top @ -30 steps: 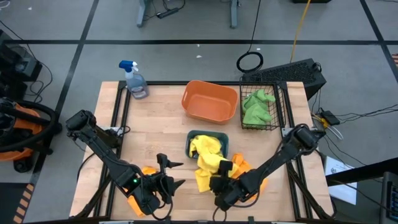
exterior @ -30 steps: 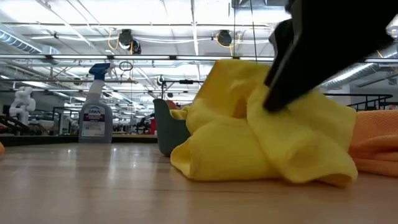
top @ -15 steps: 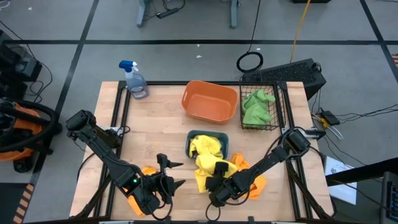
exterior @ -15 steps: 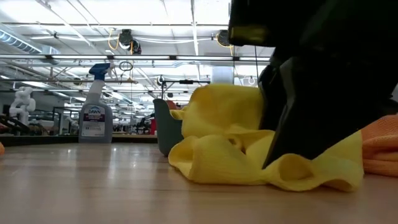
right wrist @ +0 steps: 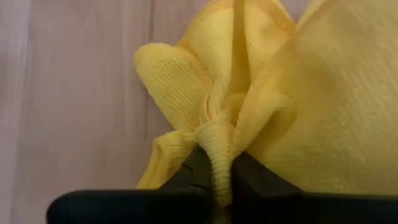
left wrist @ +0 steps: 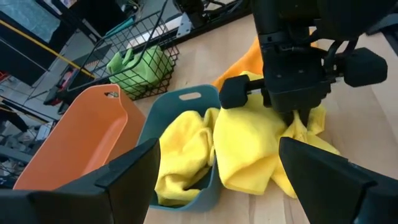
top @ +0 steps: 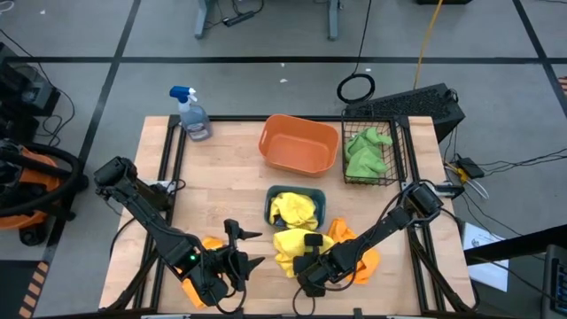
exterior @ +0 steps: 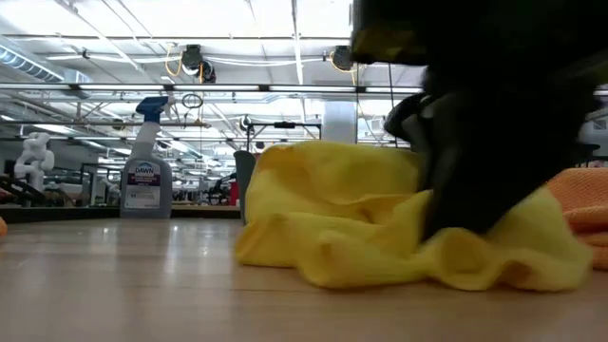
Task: Sort microfiber towel by color & place in baskets
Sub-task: Put the yellow microfiber towel into the blue bin
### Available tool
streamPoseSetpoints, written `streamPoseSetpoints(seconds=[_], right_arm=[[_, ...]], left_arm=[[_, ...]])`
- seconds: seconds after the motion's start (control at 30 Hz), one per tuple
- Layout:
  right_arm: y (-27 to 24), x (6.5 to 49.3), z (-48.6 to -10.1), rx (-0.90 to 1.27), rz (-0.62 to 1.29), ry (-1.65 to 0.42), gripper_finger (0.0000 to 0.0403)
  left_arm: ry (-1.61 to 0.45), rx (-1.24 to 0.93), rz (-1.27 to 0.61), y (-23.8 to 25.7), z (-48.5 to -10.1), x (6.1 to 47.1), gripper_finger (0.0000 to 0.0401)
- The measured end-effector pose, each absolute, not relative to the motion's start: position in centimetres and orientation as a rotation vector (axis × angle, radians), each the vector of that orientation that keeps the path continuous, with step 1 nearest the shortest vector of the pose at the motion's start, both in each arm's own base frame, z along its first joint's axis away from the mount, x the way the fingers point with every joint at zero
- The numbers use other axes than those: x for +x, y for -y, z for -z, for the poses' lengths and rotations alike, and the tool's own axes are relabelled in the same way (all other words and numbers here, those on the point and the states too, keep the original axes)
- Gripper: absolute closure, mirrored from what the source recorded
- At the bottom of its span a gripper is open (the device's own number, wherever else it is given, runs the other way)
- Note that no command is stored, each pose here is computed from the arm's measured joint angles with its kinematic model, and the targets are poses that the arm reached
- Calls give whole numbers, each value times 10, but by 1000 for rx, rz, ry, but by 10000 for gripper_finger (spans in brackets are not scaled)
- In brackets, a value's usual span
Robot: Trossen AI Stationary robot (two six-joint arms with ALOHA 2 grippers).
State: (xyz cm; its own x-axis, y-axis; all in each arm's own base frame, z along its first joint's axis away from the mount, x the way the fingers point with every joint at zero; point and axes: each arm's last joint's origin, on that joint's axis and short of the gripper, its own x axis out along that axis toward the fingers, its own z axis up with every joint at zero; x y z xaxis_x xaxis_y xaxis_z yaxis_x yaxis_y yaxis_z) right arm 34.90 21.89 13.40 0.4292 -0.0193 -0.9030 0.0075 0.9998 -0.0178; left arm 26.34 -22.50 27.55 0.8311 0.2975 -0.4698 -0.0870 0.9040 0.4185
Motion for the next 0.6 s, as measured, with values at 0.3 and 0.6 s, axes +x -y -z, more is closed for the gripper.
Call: streamPoseSetpoints(seconds=[0.3, 0.6], right_arm=[[-237, 326, -195, -77, -82, -953, 397], [-268, 274, -269, -335, -92, -586, 399]], left_arm=[[-519, 397, -190, 228, -279, 267, 68], [-549, 357, -142, 221, -276, 279, 68]])
